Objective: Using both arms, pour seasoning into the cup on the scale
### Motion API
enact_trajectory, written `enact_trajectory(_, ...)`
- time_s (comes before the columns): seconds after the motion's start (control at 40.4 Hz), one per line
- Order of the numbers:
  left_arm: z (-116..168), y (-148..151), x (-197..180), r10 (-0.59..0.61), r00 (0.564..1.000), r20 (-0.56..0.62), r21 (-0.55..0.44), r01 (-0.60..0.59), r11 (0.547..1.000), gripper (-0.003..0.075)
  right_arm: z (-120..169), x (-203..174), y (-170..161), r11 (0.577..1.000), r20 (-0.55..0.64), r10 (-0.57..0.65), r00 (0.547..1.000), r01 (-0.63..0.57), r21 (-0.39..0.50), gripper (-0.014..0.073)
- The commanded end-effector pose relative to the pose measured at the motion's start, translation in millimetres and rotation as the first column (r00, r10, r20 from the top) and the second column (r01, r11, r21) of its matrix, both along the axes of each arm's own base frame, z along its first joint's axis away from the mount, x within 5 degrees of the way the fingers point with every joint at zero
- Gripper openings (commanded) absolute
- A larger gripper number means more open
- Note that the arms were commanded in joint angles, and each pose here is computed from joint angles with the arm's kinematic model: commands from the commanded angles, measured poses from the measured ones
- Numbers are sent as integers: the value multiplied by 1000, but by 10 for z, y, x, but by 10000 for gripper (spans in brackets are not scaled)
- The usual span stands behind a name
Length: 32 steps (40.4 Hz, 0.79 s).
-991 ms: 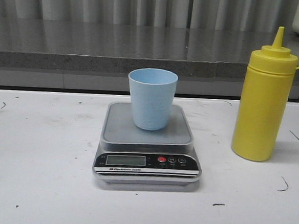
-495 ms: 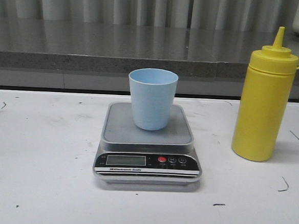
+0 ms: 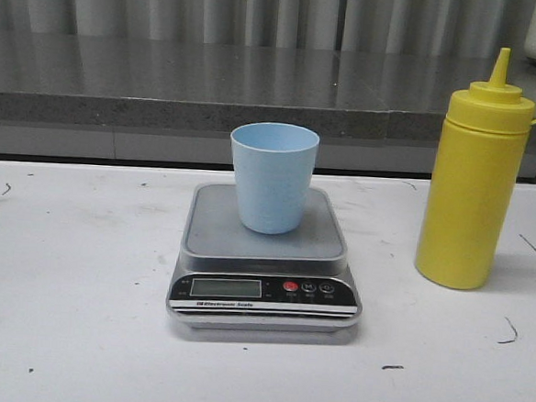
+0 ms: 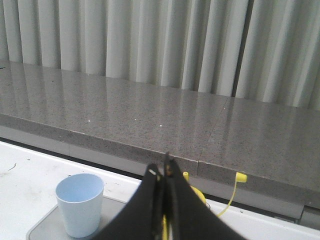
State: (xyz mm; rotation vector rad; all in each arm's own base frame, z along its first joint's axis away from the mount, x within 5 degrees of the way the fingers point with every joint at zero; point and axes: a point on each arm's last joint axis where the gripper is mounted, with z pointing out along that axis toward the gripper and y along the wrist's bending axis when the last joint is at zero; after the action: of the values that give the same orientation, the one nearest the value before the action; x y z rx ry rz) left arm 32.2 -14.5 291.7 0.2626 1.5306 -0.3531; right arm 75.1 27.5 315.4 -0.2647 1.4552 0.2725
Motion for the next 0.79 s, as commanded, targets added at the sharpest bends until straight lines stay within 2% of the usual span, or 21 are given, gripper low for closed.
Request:
enact_trajectory(0.0,153,7,-14,2,996,84,-58,3,998,-20,166,-11,-35,999,87,-36,996,34,24,-61)
enact_trajectory(0.619,145,9,-19,3,996,86,-58,2,998,-20,166,-11,-35,999,87,-36,996,34,24,-61)
enact_trajectory(0.768,-18,45,-49,79,992,94,-62,-73,995,-20,166,-11,-35,999,87,-36,996,34,24,-61)
